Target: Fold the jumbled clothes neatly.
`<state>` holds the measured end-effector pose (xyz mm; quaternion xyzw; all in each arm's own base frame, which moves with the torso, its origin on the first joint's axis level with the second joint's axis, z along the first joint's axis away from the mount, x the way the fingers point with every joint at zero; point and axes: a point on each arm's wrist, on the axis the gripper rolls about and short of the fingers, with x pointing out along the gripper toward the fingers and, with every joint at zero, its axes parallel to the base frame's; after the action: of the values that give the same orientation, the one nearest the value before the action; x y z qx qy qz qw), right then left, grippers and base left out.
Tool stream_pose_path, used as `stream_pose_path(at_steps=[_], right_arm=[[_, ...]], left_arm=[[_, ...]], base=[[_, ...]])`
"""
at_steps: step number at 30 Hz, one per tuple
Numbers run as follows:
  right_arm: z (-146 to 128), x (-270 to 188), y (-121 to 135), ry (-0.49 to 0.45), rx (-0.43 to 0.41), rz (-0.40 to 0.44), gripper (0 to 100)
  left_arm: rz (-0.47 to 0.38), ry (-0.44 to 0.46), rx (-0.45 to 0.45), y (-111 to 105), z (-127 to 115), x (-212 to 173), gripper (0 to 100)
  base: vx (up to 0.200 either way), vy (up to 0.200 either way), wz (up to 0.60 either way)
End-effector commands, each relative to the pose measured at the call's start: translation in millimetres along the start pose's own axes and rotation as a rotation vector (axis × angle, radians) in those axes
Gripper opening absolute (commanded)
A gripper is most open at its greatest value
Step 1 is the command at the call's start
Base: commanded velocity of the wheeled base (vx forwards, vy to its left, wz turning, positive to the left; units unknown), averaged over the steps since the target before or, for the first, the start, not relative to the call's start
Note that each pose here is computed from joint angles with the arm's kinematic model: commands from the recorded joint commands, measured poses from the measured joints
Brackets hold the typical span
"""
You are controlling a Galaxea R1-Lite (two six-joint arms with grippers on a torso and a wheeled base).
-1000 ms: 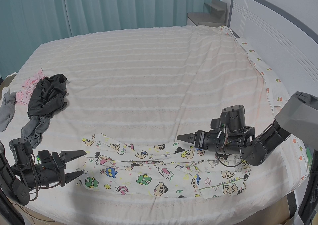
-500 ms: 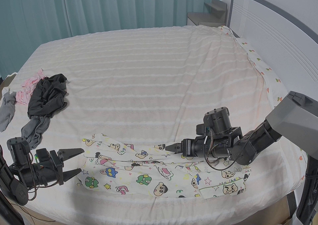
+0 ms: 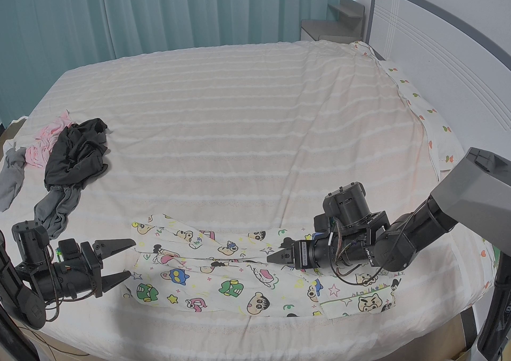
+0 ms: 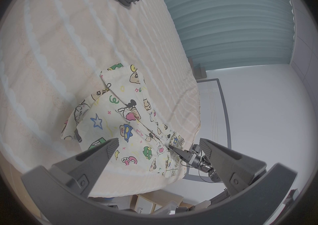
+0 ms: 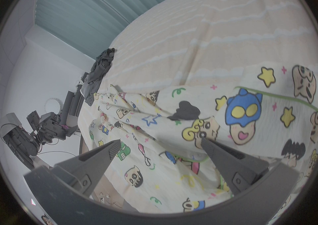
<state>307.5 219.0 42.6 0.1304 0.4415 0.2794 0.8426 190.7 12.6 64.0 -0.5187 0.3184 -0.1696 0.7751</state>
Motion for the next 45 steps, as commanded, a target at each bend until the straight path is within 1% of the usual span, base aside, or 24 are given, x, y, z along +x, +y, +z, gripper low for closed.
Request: stream_pose_path(at_steps=[1, 3, 8, 12, 15, 18, 21, 29, 39, 41, 45], right_arm=[[-4.0, -5.5, 10.8, 0.014, -0.017, 0.016, 100], [-4.5, -5.4, 13.1, 0.012, -0.023, 0.020, 100], [15.3, -5.3, 22.9, -0.063, -0.030, 0.052, 100], [22.4, -2.9, 23.2, -0.098, -0.033, 0.028, 100], [24.0, 0.3, 21.1, -0.100, -0.030, 0.024, 100], [19.0, 18.1, 9.8, -0.067, -0.018, -0.005, 100], [19.5, 26.2, 2.3, -0.058, -0.008, -0.020, 100], [7.7, 26.7, -1.7, -0.015, -0.003, -0.038, 100], [-6.4, 12.3, 7.5, 0.011, -0.023, -0.028, 100], [-4.8, 10.2, 8.9, 0.003, -0.025, -0.024, 100], [6.8, -6.1, 17.4, -0.055, -0.024, -0.004, 100]], left_arm=[[0.011, 0.002, -0.012, 2.6, -1.5, -0.8, 100], [0.012, 0.003, -0.013, 2.8, -1.6, -0.8, 100], [0.012, 0.003, -0.013, 2.8, -1.6, -0.8, 100], [0.013, 0.003, -0.014, 3.0, -1.6, -0.6, 100], [0.013, 0.003, -0.014, 3.0, -1.6, -0.6, 100], [0.017, 0.007, -0.020, 4.3, -1.6, 0.1, 100], [0.017, 0.007, -0.020, 4.3, -1.6, 0.1, 100], [0.017, 0.007, -0.020, 4.3, -1.6, 0.1, 100], [0.017, 0.007, -0.020, 4.3, -1.6, 0.1, 100], [0.017, 0.007, -0.020, 4.3, -1.6, 0.1, 100], [0.018, 0.005, -0.020, 4.5, -1.4, 0.0, 100]], base=[[0.000, 0.000, 0.00], [0.000, 0.000, 0.00], [0.000, 0.000, 0.00], [0.000, 0.000, 0.00], [0.000, 0.000, 0.00], [0.000, 0.000, 0.00], [0.000, 0.000, 0.00], [0.000, 0.000, 0.00], [0.000, 0.000, 0.00], [0.000, 0.000, 0.00], [0.000, 0.000, 0.00]])
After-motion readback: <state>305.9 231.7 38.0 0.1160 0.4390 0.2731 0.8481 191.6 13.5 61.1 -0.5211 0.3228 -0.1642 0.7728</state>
